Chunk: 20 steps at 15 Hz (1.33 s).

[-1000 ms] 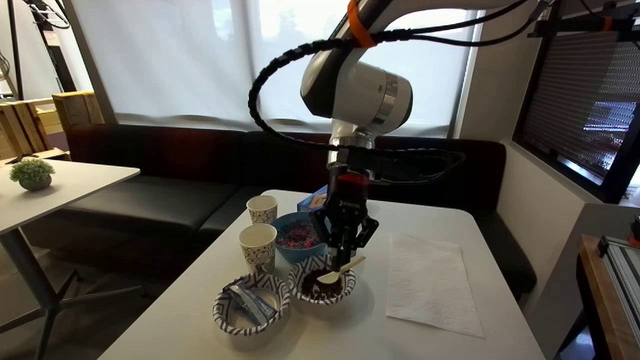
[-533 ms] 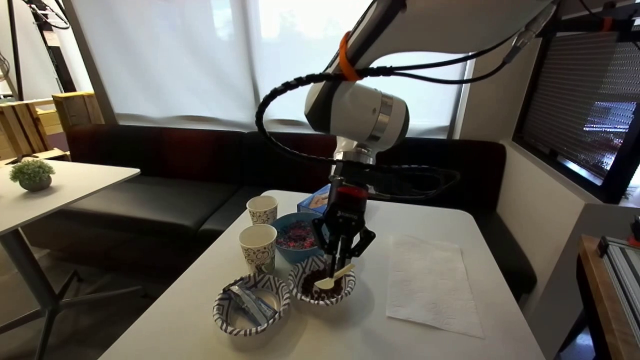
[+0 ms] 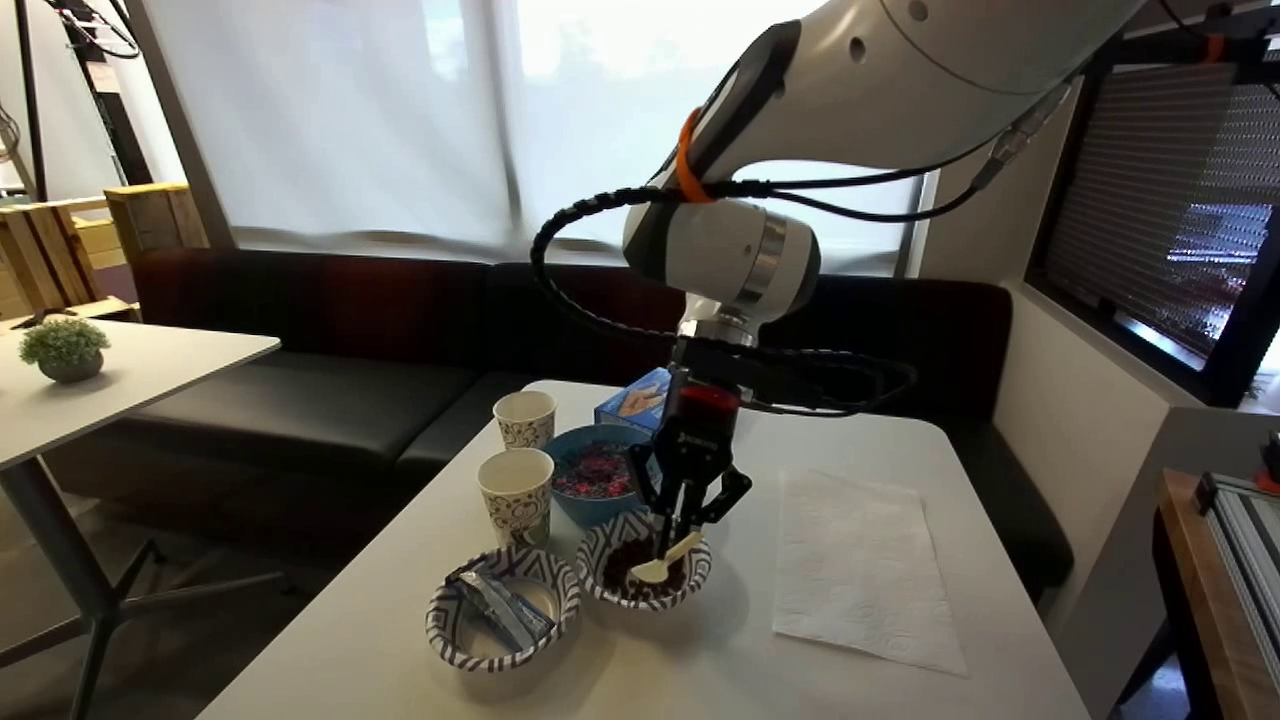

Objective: Use the white spoon to place some contents from the black and white bowl into the coffee cup on the left.

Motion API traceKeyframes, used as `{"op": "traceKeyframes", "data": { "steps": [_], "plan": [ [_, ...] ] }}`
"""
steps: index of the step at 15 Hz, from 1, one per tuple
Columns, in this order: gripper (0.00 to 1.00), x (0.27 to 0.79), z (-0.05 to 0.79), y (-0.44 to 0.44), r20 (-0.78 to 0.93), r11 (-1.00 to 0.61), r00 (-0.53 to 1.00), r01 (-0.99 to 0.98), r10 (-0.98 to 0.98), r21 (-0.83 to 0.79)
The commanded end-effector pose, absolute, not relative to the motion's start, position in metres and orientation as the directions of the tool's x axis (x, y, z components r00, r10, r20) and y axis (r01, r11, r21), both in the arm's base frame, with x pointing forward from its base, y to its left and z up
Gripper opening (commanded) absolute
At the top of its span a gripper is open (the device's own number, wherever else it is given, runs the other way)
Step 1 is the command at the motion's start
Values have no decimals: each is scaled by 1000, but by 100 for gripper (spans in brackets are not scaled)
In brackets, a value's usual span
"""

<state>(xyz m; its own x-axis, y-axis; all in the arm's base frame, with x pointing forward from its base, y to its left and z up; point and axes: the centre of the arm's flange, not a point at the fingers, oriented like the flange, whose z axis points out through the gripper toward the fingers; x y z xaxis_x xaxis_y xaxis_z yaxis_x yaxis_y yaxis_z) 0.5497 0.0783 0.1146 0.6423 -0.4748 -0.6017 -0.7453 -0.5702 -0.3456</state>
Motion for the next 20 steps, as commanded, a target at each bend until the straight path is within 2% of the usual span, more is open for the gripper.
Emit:
{"op": "traceKeyframes", "data": {
  "steps": [1,20],
  "plan": [
    [3,559,100,73,-613,-550,644,-747,-457,-374],
    [3,576,61,66,-614,-488,668,-737,-420,-467]
  ]
}}
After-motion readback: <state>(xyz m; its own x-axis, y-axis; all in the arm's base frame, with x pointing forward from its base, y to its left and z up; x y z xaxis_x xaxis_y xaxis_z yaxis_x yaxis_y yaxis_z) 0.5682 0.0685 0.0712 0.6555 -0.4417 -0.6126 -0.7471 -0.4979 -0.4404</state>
